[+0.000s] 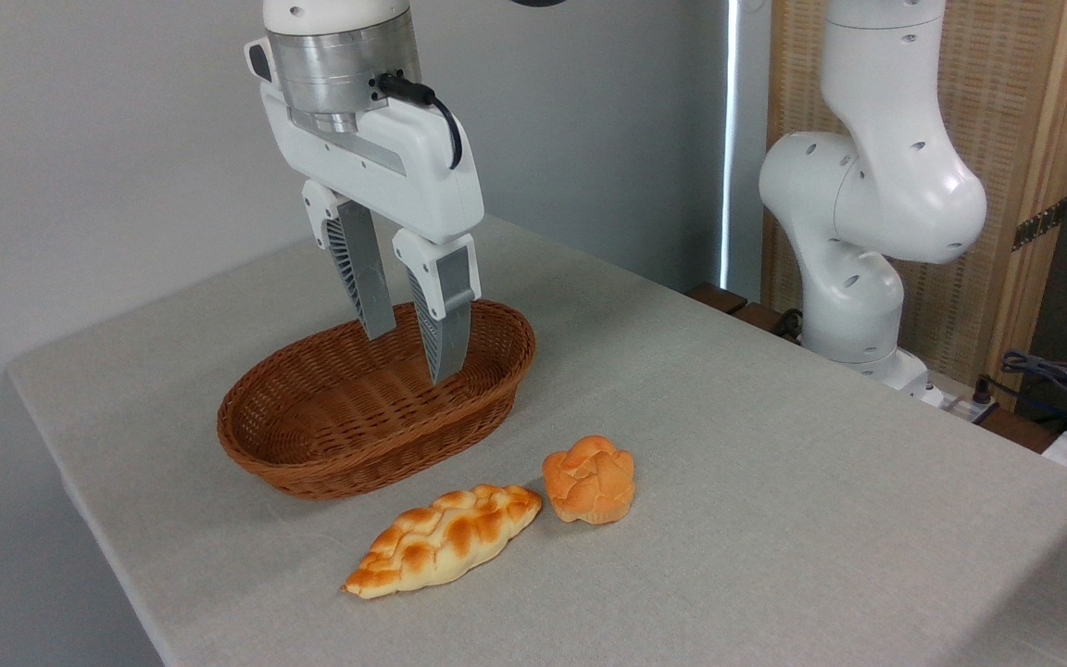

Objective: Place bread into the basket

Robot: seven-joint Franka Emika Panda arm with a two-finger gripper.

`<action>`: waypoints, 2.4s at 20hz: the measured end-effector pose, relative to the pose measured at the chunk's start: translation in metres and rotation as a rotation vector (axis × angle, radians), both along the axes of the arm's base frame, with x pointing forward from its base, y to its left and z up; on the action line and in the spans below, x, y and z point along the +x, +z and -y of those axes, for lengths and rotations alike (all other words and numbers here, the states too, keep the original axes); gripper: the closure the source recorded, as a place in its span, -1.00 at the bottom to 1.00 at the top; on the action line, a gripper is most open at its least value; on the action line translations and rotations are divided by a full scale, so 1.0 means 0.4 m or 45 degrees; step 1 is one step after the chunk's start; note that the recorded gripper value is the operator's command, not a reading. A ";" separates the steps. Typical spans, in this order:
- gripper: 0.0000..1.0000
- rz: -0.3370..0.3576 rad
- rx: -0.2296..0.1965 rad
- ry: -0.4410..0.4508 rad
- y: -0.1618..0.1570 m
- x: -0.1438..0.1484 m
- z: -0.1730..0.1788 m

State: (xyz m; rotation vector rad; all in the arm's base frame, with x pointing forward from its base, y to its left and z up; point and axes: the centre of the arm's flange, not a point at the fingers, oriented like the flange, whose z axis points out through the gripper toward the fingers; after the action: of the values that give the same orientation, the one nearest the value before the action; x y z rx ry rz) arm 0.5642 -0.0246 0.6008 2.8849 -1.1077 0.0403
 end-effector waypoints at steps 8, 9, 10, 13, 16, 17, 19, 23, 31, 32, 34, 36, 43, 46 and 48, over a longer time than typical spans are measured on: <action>-1.00 -0.011 0.000 0.000 -0.009 -0.001 0.000; -1.00 -0.013 0.000 0.000 -0.010 -0.002 0.000; -1.00 -0.014 0.000 0.000 -0.011 -0.002 0.000; -1.00 -0.014 0.000 0.000 -0.012 -0.002 0.000; -1.00 -0.015 0.001 -0.001 -0.012 -0.002 -0.001; -1.00 -0.014 0.001 -0.003 -0.012 -0.002 -0.001; -1.00 -0.014 0.001 -0.003 -0.012 -0.002 -0.001; -1.00 -0.014 0.001 -0.005 -0.012 -0.002 -0.002; -1.00 0.033 0.001 -0.032 -0.022 -0.013 -0.003; -1.00 0.065 0.002 -0.040 -0.027 -0.021 -0.004; -1.00 0.140 0.006 -0.055 -0.037 -0.051 -0.020; -1.00 0.186 0.013 -0.106 -0.049 -0.088 -0.055; -1.00 0.257 0.032 -0.199 -0.158 -0.116 -0.146; -1.00 0.252 0.036 -0.215 -0.258 -0.129 -0.143; -1.00 0.247 0.037 -0.214 -0.315 -0.139 -0.141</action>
State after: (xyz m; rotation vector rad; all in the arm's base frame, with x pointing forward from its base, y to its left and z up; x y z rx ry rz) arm 0.5087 0.0317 0.4747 2.8502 -1.3893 0.3052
